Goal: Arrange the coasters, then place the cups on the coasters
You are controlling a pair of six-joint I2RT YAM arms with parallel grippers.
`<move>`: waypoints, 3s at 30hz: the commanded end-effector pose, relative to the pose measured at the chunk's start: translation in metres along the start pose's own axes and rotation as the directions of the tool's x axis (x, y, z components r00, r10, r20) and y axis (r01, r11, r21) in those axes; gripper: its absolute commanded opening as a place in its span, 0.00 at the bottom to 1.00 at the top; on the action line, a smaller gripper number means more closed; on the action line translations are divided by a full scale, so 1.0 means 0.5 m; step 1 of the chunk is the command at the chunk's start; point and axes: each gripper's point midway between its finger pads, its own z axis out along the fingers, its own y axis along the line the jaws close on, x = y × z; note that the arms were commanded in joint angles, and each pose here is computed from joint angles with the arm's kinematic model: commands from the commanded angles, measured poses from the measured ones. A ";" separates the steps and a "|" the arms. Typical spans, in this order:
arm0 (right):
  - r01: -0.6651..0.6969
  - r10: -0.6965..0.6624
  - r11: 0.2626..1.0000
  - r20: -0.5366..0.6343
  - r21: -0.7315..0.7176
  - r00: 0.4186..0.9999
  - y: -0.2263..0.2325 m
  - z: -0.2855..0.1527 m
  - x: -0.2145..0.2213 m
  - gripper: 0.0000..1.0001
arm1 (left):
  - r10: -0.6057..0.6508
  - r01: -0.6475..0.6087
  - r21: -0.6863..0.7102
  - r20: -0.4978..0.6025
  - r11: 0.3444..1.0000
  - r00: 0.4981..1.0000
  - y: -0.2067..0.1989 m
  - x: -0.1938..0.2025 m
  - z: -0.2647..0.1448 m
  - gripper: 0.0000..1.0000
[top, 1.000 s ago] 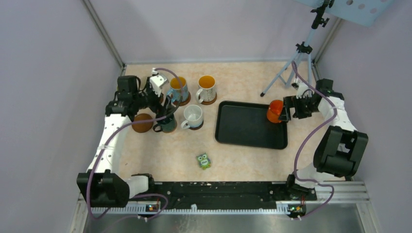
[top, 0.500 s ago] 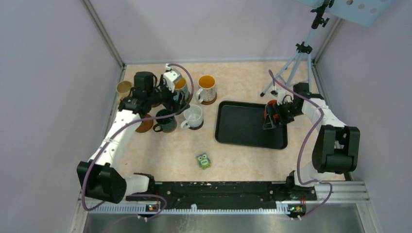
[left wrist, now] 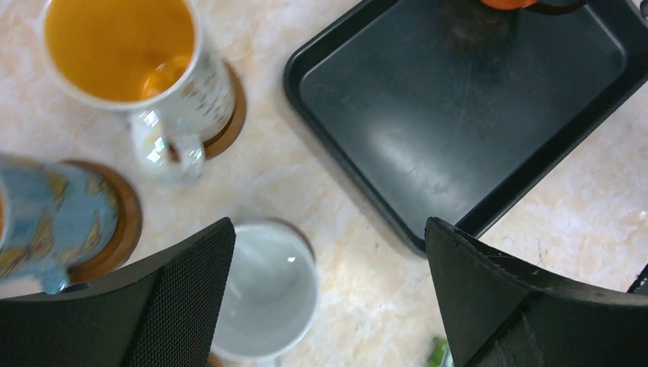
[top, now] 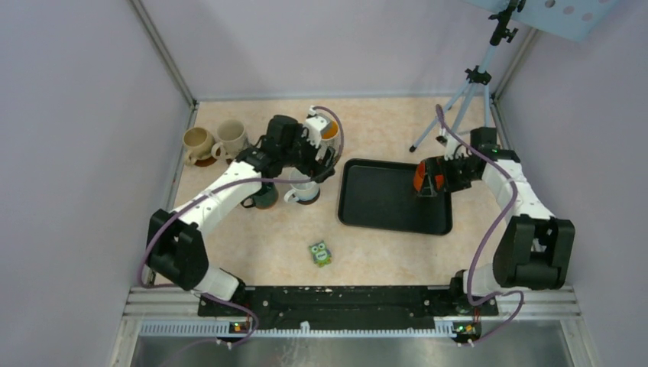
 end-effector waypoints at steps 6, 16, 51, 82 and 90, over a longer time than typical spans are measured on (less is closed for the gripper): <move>-0.105 0.088 0.994 0.335 0.035 0.938 -0.064 -0.162 -0.090 0.99 | 0.080 -0.087 0.127 0.057 0.988 0.995 -0.203 -0.103 0.152 0.99; -0.283 0.195 0.952 0.482 0.116 0.854 -0.156 -0.233 -0.114 0.99 | 0.072 -0.082 0.161 0.066 0.984 0.995 -0.444 -0.135 0.339 0.99; -0.326 0.260 0.945 0.534 0.031 0.805 -0.171 -0.242 -0.131 0.98 | 0.046 -0.044 0.043 -0.048 0.998 0.998 -0.393 -0.001 0.568 0.48; -0.279 0.248 0.960 0.535 -0.024 0.808 -0.146 -0.234 -0.130 0.98 | 0.235 -0.257 0.101 0.189 0.961 0.954 -0.370 -0.166 0.265 0.00; -0.242 0.241 0.968 0.515 -0.066 0.822 -0.125 -0.214 -0.123 0.98 | 0.185 -0.215 0.112 0.230 0.970 0.955 -0.268 -0.255 0.105 0.00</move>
